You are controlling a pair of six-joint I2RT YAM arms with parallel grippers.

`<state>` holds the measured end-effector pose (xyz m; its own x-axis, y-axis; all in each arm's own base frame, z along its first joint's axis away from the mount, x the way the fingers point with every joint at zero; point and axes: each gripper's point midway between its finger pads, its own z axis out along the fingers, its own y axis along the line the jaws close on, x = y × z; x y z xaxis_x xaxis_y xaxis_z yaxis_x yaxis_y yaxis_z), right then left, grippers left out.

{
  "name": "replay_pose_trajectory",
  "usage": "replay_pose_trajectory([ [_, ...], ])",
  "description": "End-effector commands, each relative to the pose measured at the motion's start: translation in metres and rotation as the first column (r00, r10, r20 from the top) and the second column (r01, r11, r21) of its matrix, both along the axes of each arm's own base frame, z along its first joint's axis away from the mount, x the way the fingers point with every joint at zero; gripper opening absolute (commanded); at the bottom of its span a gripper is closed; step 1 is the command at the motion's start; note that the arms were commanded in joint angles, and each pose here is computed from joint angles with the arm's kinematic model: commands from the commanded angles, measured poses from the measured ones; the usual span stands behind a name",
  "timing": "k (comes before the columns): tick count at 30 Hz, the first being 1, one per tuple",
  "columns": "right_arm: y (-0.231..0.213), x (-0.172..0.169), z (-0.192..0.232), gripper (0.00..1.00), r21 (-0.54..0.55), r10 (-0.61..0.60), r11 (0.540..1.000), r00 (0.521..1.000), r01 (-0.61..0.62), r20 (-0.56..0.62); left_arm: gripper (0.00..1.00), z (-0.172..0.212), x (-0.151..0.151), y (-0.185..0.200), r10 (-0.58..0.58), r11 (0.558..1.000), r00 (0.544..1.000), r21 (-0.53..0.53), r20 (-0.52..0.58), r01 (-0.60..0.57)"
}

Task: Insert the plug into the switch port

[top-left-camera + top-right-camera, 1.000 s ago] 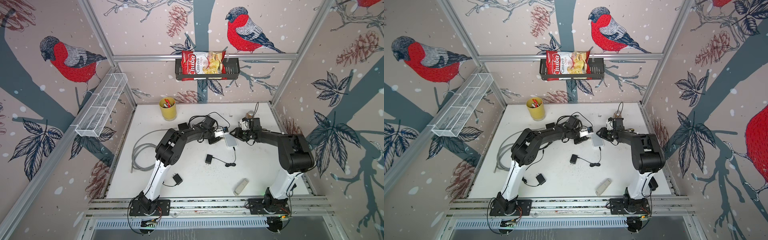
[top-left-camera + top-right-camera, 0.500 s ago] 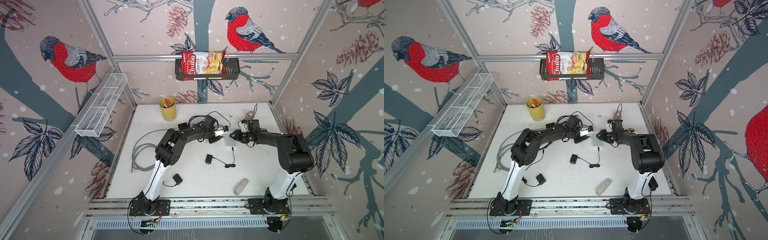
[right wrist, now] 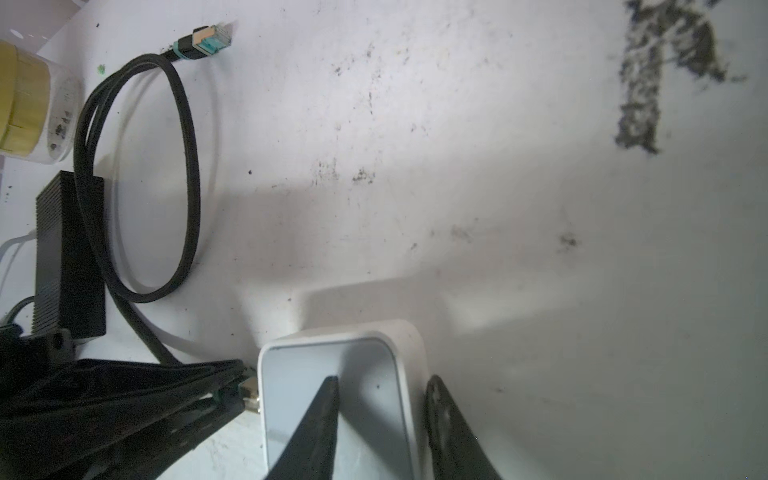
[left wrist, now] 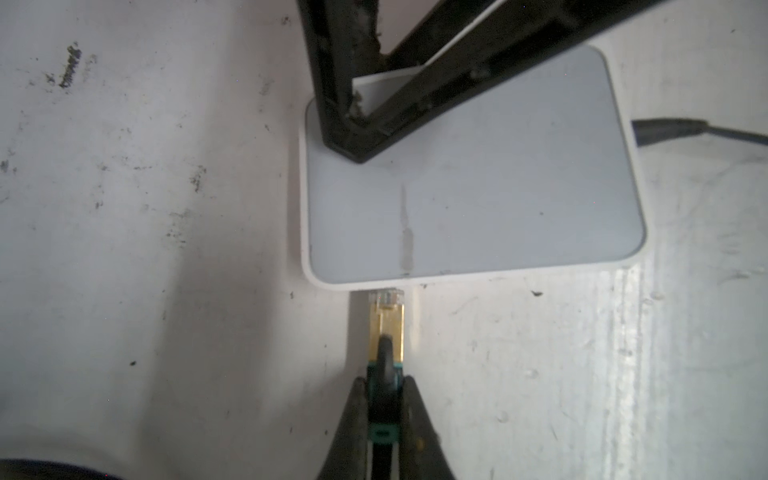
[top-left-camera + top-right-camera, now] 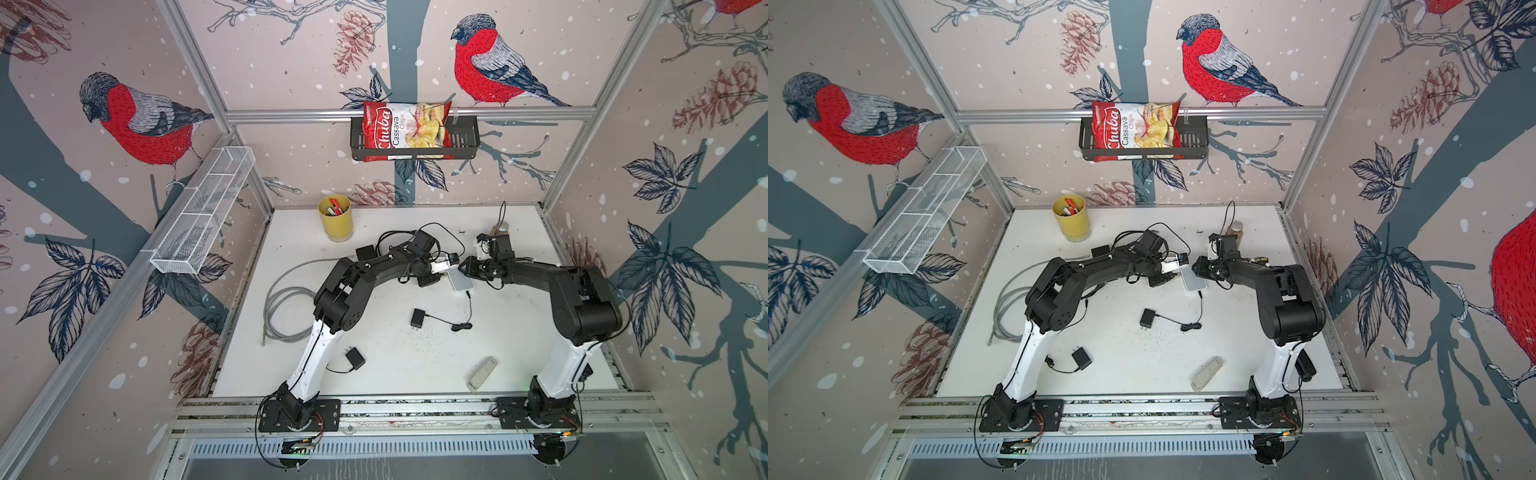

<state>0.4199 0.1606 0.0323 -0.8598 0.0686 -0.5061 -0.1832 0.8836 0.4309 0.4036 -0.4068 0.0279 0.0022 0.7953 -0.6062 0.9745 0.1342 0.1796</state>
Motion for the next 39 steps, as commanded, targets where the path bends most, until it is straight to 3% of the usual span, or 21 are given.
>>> replay_pose_trajectory([
  [1,0.009,-0.036,-0.026,0.35,-0.015,0.075,0.997,0.986,-0.078,-0.151,0.00,0.015,0.000,-0.017,-0.032,0.997,0.999,-0.075,0.034,0.035],
  [13,0.003,-0.037,-0.031,0.35,-0.023,0.013,1.000,0.987,-0.017,-0.161,0.00,0.039,0.009,-0.013,0.079,0.988,0.989,-0.141,0.123,-0.061],
  [20,0.006,-0.040,-0.032,0.36,0.038,-0.013,0.999,0.982,0.020,-0.188,0.00,0.033,0.006,-0.016,0.105,0.988,0.981,-0.129,0.161,-0.084],
  [30,-0.004,-0.044,-0.037,0.35,0.052,-0.052,0.996,0.972,0.066,-0.229,0.00,0.037,0.024,-0.007,0.247,0.966,0.939,-0.134,0.238,-0.220],
  [39,0.005,-0.043,-0.033,0.36,0.094,-0.017,0.995,0.978,0.037,-0.210,0.00,0.034,0.017,-0.014,0.224,0.972,0.939,-0.127,0.260,-0.197],
])
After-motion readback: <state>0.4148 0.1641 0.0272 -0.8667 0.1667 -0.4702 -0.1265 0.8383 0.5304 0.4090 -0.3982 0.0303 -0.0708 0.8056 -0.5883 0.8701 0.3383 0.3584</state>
